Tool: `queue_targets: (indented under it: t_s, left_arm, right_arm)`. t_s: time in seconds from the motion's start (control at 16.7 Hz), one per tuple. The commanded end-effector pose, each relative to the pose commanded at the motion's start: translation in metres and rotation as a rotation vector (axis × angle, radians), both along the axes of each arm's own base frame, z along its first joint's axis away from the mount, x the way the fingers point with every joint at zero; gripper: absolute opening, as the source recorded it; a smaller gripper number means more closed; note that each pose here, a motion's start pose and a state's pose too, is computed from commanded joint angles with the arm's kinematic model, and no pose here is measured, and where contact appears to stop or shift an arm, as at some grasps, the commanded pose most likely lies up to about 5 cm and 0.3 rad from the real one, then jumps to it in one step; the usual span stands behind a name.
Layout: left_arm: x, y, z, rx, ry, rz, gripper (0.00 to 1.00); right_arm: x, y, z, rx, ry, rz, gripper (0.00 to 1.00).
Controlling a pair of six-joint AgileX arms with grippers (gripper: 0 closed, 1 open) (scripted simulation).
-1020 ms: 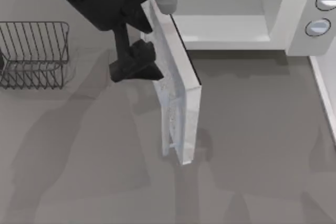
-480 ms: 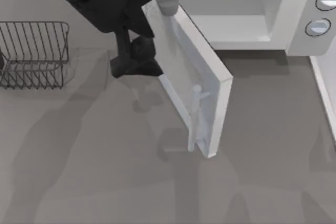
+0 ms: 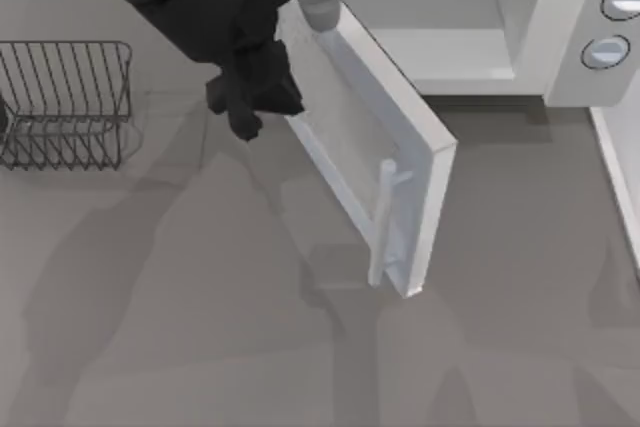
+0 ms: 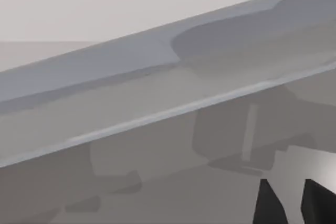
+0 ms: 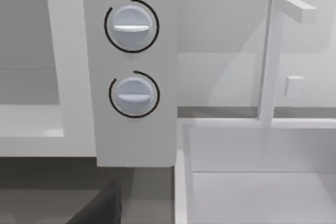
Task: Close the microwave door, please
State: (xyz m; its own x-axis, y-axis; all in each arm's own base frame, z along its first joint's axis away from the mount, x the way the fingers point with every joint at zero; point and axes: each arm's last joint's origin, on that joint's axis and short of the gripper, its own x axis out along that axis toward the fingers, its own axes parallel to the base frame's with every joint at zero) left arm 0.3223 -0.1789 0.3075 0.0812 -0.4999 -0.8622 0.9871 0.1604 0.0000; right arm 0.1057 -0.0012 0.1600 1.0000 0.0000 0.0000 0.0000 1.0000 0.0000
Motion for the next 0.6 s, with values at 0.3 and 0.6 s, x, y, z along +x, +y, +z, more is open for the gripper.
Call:
queue_targets:
  t_s: [0.3, 0.6]
  left_arm:
    - [0.0000, 0.0000, 0.0000, 0.000, 0.000, 0.000, 0.00]
    - [0.0004, -0.0002, 0.0000, 0.000, 0.000, 0.002, 0.00]
  right_arm:
    - [0.0000, 0.0000, 0.0000, 0.000, 0.000, 0.000, 1.00]
    - [0.0000, 0.0000, 0.0000, 0.000, 0.000, 0.000, 1.00]
